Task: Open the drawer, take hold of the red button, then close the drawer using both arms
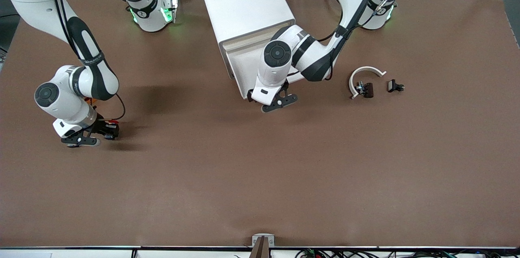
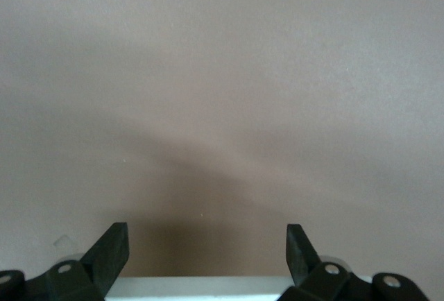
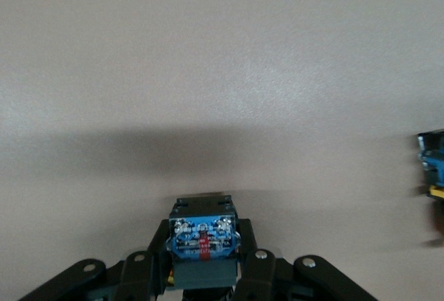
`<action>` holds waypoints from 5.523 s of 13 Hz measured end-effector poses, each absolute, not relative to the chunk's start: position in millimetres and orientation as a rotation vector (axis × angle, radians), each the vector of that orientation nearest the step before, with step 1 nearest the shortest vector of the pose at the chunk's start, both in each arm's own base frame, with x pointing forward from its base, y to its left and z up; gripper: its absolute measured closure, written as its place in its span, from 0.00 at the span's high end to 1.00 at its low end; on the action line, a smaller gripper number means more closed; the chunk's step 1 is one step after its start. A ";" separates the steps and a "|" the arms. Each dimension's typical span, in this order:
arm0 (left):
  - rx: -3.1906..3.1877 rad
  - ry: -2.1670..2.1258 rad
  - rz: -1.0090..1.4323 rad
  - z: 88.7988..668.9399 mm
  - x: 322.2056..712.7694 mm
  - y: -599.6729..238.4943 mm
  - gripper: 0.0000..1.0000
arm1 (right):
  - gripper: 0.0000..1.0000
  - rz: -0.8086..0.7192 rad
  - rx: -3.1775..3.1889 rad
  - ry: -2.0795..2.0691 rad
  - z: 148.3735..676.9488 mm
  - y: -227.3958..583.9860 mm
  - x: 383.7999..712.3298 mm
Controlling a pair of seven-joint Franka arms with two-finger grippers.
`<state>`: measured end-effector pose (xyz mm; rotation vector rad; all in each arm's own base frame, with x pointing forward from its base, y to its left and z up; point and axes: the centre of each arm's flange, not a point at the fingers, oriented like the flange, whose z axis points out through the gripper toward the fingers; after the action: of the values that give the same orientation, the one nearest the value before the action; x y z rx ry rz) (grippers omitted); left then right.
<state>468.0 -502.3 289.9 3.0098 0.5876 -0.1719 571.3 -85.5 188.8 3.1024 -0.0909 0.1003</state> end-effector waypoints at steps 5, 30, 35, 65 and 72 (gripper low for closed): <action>3.018 0.601 -0.184 289.2 439.5 -526.6 1.00 | 0.41 0.090 3.102 -0.104 183.5 -90.5 569.8; 3.114 0.697 -0.263 281.2 335.3 -586.1 1.00 | 1.00 0.057 3.107 -0.145 192.3 -108.4 596.7; 3.112 0.700 -0.260 280.4 338.3 -588.0 1.00 | 1.00 -0.213 3.140 -0.142 292.0 -101.6 594.8; 3.091 0.138 0.060 437.6 614.3 -14.5 1.00 | 1.00 0.014 3.143 -0.263 605.9 -67.3 567.8; 3.085 0.082 0.108 525.9 525.6 6.8 1.00 | 1.00 -0.136 3.114 -0.293 596.7 -77.8 556.4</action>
<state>525.6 6.8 525.9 3.0855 0.0823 0.1075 556.4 -77.8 596.7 3.1143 -0.2929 -0.1364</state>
